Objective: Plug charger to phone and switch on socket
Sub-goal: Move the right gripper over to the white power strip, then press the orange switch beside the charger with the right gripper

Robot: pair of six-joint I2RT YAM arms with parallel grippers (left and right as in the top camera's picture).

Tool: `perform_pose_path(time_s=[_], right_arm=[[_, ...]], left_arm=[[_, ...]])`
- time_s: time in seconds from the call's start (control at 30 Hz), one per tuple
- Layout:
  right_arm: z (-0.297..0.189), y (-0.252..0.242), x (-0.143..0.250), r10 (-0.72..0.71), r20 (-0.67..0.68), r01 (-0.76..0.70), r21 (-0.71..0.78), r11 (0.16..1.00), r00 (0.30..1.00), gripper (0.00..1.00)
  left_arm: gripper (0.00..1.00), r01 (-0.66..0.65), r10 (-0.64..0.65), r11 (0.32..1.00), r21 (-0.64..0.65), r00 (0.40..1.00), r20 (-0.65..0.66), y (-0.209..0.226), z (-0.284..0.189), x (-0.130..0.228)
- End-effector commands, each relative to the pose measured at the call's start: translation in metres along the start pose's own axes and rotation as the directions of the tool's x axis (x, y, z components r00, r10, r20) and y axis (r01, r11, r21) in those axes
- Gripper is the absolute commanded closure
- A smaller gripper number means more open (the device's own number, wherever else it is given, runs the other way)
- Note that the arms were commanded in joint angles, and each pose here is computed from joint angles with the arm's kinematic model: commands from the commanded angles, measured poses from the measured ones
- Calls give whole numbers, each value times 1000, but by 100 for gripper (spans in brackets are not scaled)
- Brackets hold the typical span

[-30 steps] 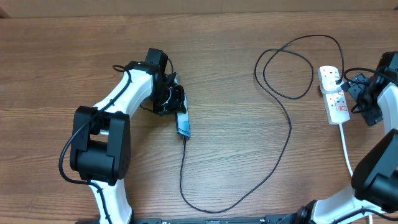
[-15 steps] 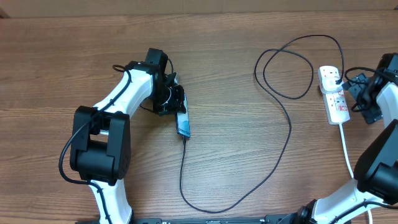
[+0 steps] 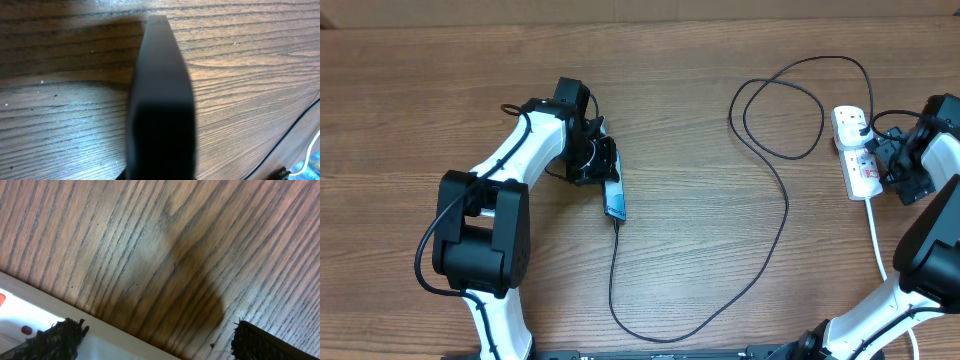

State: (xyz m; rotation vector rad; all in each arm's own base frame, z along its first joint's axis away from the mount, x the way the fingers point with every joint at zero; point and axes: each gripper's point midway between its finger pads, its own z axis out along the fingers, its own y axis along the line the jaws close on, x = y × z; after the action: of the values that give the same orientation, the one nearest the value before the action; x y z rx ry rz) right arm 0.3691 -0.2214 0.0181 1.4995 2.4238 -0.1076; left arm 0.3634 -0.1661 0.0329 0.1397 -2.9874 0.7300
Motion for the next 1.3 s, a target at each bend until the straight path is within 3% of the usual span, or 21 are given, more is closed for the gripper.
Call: perform_pose_path(time_s=[0.0,0.17,1.27], right_arm=[[10,14,13,-44,-60,41,-48,998,997,0],[9,25,18,-100,-83,89,-118,989,992,0],[11,13,40,-154,-162,141,-88,986,975,0]], left_arm=[[96,-10,10,1000,8,1000,-6,-3,2,1],[96,-10,10,1000,8,1000,-6,-3,2,2],[96,-11,11,1000,9,1000,-5,-3,2,1]])
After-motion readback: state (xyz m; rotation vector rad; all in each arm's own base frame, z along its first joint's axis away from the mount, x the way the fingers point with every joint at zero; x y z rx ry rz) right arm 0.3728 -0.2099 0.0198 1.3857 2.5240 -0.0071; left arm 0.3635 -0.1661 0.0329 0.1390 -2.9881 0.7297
